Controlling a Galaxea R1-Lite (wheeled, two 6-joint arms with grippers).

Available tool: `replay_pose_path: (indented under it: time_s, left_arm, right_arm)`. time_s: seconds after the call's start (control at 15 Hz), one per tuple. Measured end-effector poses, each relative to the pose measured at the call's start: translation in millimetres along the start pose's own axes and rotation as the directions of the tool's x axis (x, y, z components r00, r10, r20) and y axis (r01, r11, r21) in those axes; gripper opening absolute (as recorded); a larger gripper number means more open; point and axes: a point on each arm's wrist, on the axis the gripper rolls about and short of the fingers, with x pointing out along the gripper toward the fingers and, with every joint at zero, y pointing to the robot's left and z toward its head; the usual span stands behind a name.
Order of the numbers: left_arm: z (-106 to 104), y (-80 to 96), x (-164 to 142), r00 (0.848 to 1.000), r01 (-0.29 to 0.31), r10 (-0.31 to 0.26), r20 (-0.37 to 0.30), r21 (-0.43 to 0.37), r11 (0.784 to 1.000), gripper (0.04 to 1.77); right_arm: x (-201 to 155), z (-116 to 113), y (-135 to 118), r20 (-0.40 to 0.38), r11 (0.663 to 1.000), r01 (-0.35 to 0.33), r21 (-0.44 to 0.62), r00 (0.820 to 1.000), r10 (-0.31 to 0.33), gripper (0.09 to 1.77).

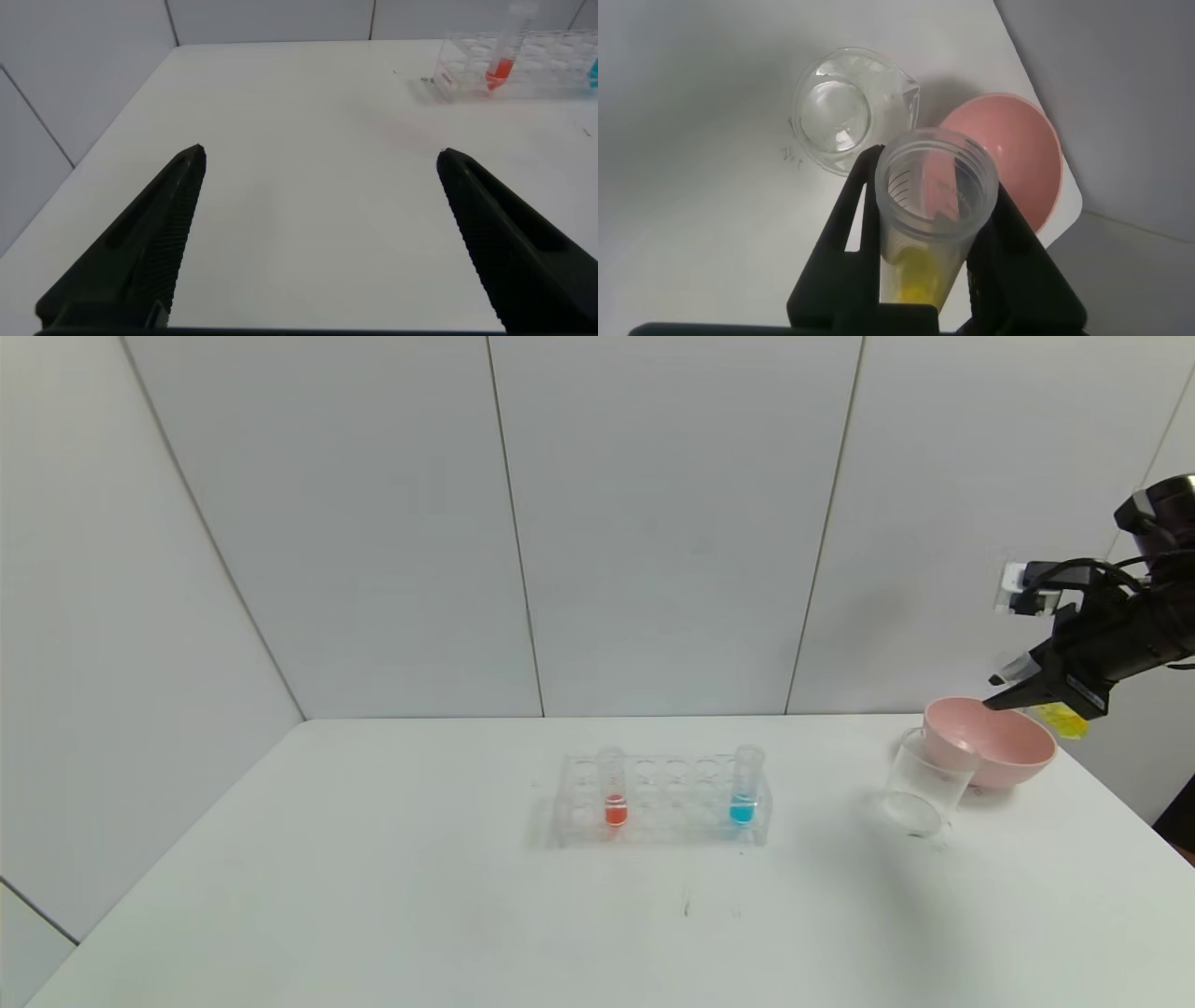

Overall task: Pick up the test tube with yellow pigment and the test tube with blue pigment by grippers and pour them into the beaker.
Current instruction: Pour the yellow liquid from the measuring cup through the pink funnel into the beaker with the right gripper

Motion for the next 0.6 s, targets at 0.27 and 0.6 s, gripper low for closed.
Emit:
replay_pose_path:
  time_s: [0.27, 0.6]
  left_arm:
    - [0, 0.0, 0, 1.0, 0.0, 0.0, 0.0, 0.0, 1.0, 1.76]
    - [0, 0.0, 0, 1.0, 0.0, 0.0, 0.0, 0.0, 1.0, 1.76]
  right_arm:
    - [8, -2, 0, -0.07, 0.998, 0.007, -0.064, 0.997, -0.012, 0.58]
    - [14, -4, 0, -0.163, 0.992, 0.02, -0.128, 0.986, -0.041, 0.58]
